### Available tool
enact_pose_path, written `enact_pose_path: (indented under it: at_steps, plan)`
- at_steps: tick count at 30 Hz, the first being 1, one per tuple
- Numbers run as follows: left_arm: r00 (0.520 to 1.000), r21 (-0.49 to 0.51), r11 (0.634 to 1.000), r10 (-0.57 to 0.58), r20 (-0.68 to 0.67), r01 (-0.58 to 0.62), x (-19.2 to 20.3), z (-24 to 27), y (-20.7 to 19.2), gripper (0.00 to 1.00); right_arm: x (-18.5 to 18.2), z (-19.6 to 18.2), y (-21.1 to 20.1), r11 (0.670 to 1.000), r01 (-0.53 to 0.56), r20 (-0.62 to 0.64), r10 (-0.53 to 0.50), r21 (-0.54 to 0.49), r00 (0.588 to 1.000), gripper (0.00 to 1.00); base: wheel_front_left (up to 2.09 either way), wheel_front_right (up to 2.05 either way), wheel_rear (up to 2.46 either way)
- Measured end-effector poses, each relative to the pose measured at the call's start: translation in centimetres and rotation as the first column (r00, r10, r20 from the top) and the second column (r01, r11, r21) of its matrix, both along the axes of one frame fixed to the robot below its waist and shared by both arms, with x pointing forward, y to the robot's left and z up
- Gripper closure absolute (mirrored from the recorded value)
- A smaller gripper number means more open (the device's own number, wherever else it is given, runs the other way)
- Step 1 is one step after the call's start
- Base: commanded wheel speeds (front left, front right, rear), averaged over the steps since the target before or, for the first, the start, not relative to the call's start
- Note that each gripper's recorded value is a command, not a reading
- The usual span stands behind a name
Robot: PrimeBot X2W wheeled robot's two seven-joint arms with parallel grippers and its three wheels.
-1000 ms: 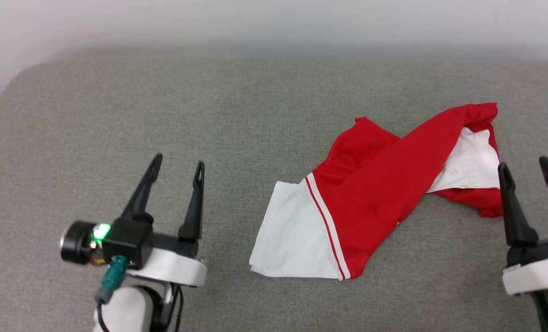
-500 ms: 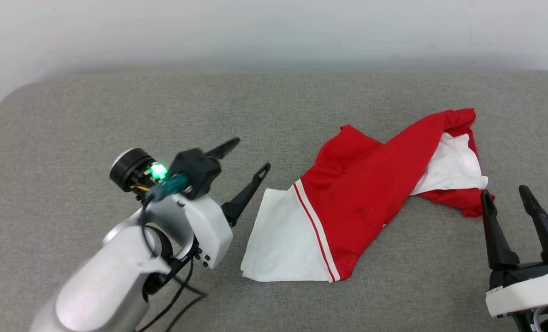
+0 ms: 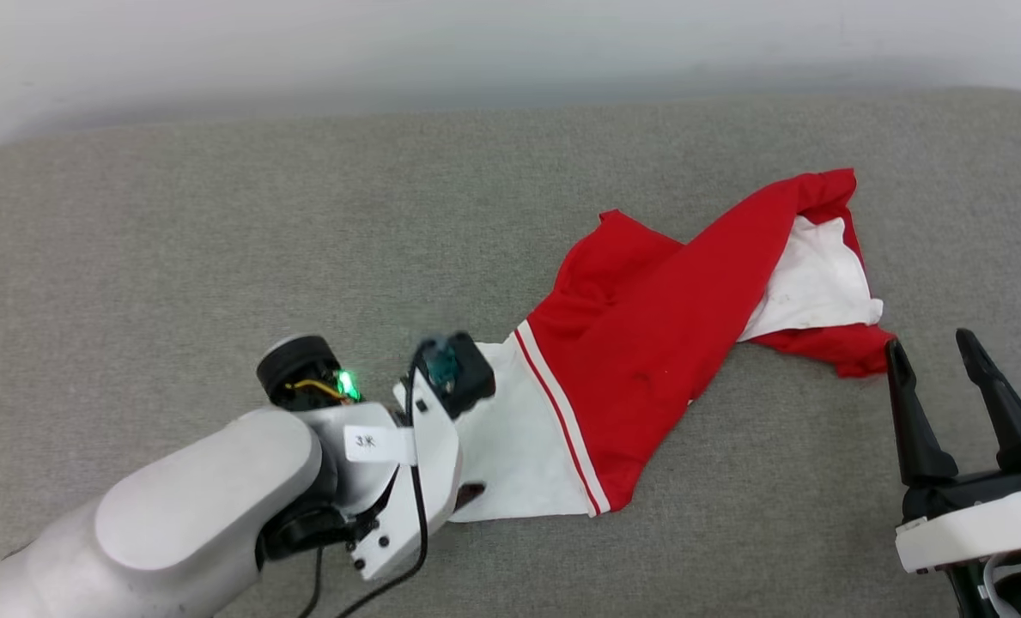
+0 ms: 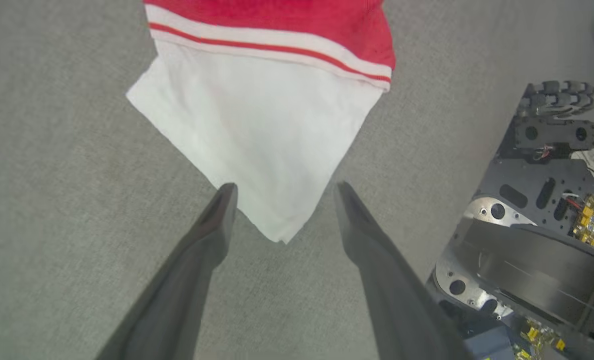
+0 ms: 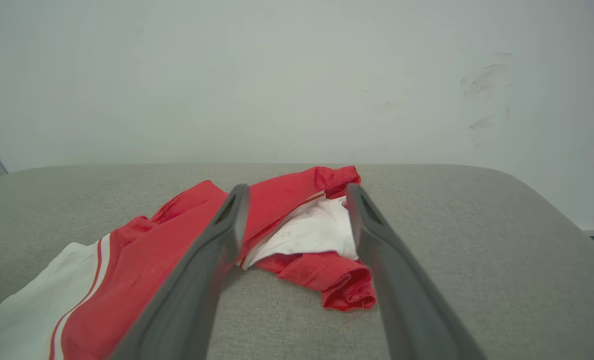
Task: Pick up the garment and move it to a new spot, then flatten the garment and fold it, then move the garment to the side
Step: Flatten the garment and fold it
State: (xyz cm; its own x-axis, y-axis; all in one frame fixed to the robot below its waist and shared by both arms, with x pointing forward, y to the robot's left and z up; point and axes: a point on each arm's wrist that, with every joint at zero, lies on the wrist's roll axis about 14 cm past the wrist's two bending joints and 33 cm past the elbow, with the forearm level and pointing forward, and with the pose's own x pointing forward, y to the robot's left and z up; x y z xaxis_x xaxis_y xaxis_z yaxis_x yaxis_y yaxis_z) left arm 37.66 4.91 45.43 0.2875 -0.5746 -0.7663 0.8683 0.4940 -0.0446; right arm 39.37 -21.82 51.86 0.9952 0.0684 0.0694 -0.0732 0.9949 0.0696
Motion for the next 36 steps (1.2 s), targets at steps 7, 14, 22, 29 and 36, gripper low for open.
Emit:
enact_pose_path:
  at_steps: [7,14,22,29,36]
  plan:
    - [0.992,0.119,0.991,-0.048,-0.117,0.062,-1.0,-3.5,1.0,0.00,0.7,-0.6,-0.5,1.000,0.018,-0.004,-0.018,0.006,1.000,0.00,0.00,0.00,0.00]
    - [0.979,0.175,0.980,-0.059,-0.194,0.093,-1.4,-6.7,1.2,0.00,1.6,-1.7,-0.6,0.999,0.027,-0.020,-0.026,0.022,0.999,0.00,0.00,0.00,0.00]
    - [0.972,0.257,0.955,-0.096,-0.212,0.150,-2.1,-9.4,1.5,0.56,2.4,-3.0,-1.0,0.999,0.040,-0.044,-0.039,0.028,0.998,0.00,0.00,0.00,0.00]
    - [0.986,0.199,0.976,-0.053,-0.159,0.084,-1.3,-9.2,1.9,1.00,2.7,-2.6,-0.9,0.999,0.035,-0.026,-0.034,0.028,0.999,0.00,0.00,0.00,0.00]
    - [0.994,0.140,0.985,0.105,-0.001,-0.104,2.5,-6.3,6.9,1.00,2.5,-1.9,-0.1,0.999,0.014,-0.007,-0.014,0.037,1.000,0.00,0.00,0.00,0.00]
